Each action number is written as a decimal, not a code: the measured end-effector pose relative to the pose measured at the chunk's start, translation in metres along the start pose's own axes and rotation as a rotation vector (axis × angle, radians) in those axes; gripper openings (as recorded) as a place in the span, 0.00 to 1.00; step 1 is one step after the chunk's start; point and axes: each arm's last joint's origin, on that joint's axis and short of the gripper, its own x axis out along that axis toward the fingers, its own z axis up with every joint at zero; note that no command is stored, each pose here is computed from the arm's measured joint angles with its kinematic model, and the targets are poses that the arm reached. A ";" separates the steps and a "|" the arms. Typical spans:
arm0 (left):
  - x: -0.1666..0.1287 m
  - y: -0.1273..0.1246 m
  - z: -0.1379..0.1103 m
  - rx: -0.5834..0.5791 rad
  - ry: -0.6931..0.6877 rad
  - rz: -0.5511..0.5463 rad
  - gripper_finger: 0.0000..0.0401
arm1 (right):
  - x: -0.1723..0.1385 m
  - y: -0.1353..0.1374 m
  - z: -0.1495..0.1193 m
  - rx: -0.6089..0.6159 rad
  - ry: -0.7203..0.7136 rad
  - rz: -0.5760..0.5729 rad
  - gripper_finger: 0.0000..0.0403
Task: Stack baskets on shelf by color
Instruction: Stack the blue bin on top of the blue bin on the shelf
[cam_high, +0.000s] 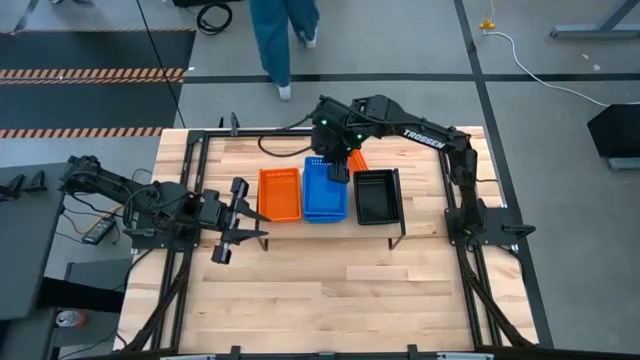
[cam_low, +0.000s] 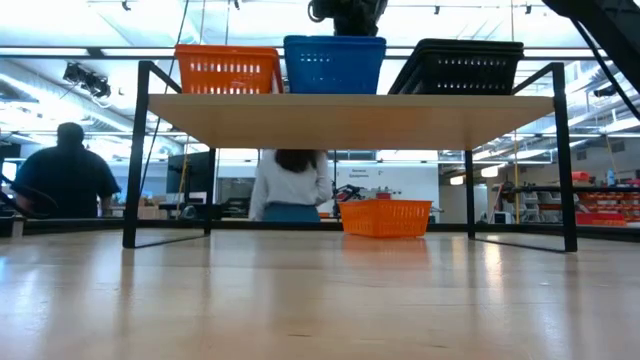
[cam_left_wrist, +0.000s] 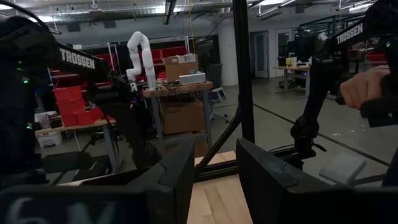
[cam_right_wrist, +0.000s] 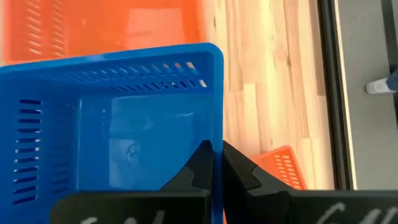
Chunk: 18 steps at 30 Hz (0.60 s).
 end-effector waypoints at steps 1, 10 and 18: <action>0.000 0.000 0.000 0.000 0.002 0.000 0.31 | -0.001 0.003 0.001 -0.009 -0.004 -0.003 0.04; 0.000 0.000 -0.001 0.001 0.005 0.000 0.31 | -0.016 0.025 0.011 -0.079 -0.070 -0.042 0.04; 0.000 0.000 -0.001 -0.002 0.006 0.003 0.31 | -0.007 0.019 0.005 -0.042 -0.015 0.004 0.04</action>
